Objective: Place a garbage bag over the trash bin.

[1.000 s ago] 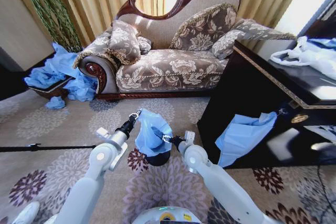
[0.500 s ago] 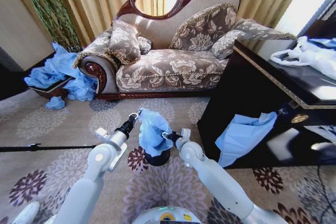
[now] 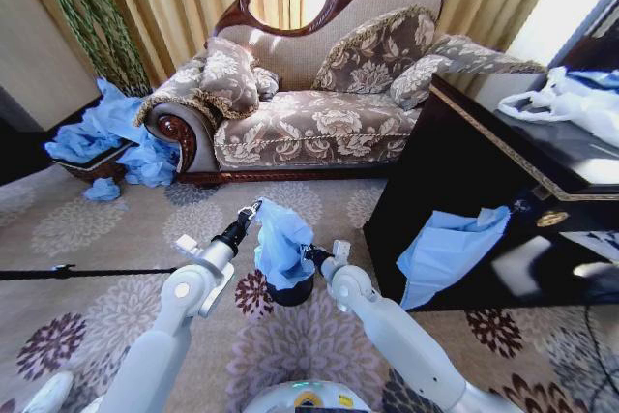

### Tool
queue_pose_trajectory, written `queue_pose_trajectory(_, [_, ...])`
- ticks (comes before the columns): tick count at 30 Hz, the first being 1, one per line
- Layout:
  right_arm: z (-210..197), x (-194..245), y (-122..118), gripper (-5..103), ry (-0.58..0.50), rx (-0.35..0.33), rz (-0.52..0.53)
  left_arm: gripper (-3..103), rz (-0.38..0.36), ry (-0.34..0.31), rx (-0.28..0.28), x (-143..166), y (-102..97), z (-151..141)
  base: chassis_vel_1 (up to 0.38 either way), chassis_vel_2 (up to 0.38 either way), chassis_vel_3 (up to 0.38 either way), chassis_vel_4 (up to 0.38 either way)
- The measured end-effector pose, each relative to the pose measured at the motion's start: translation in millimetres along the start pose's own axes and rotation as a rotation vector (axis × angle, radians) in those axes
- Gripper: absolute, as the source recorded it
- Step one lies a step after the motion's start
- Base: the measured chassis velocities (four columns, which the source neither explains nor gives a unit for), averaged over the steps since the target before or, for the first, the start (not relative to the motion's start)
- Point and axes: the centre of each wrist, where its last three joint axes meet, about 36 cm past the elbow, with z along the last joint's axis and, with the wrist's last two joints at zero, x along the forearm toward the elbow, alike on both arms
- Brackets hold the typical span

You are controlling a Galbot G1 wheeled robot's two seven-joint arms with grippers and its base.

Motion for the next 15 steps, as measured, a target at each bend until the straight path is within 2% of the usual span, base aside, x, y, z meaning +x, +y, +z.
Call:
queue_pose_trajectory(1, [0.0,0.0,0.0,2,0.000,0.000,0.000,0,0.000,0.000,0.000,0.0,0.0,0.0,0.000,0.000,0.000,0.000])
queue_pose_trajectory(5, [-2.6,18.2,0.0,0,0.028,-0.121,-0.067,0,0.008,0.000,-0.003,-6.3,-1.3,-1.6,0.000,0.000,0.000,0.000])
queue_pose_trajectory(9, [-3.0,34.4,-4.9,0,0.021,-0.164,-0.082,0,0.014,0.003,-0.006,-8.9,-2.8,-1.8,0.000,0.000,0.000,0.000])
queue_pose_trajectory(15, [-20.1,65.9,-10.5,0,-0.021,-0.164,-0.095,0,0.016,0.010,-0.006,-9.6,-4.0,0.1,0.000,0.000,0.000,0.000])
